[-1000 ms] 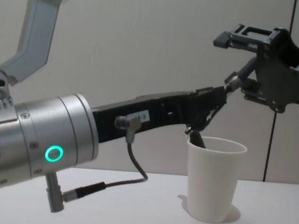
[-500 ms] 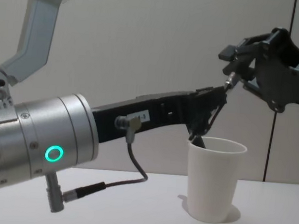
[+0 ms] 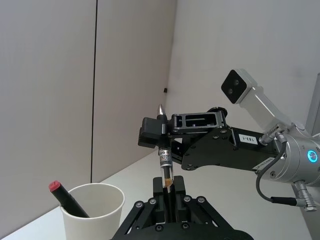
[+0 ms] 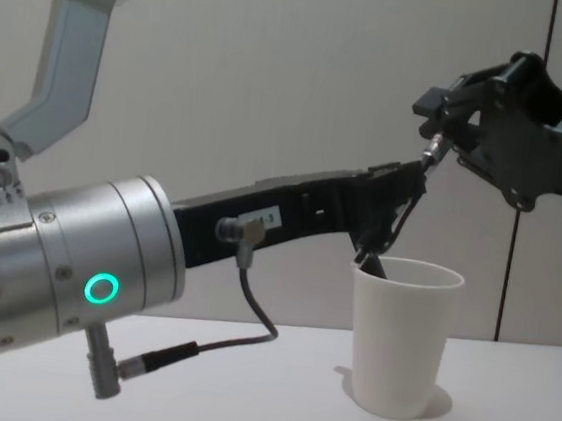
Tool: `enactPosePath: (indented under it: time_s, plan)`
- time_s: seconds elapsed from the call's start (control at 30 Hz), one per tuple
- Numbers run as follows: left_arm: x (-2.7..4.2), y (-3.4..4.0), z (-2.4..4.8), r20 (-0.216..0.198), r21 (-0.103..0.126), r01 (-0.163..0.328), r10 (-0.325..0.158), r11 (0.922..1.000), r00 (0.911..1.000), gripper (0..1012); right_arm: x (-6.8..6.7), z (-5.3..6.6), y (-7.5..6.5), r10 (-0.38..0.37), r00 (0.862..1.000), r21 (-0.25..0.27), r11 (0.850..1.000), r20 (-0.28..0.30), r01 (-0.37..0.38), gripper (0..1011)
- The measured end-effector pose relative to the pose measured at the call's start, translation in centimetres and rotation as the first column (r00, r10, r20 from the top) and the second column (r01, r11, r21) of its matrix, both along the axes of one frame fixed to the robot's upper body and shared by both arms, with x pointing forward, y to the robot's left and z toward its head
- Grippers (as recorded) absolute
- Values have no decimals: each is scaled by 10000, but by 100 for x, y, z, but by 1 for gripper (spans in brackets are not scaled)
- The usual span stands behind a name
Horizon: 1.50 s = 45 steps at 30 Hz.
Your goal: Place the pen into the pen holder.
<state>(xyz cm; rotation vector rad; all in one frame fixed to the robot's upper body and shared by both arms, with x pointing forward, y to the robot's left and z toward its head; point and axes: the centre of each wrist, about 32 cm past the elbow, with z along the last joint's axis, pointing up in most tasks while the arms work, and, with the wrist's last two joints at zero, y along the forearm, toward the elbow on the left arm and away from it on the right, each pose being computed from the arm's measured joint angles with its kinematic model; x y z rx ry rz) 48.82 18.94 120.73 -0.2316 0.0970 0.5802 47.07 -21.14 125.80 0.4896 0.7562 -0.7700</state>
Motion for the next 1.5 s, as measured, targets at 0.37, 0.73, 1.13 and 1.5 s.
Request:
enactPosePath:
  time_s: [0.37,0.73,1.13,1.5]
  plan:
    - [0,0,0,-4,10,-3,3,10000,10000,297,-1,1,1,14,10000,3,10000,7,-14,126]
    - [0,0,0,-3,10,-4,4,10000,10000,658,0,1,0,11,10000,4,10000,9,-11,126]
    - [0,0,0,-1,3,-4,4,10000,10000,974,0,1,0,7,10000,2,10000,7,-7,126]
    - [0,0,0,-1,3,-4,4,10000,10000,1001,-1,3,-25,-34,9999,56,10000,124,33,126]
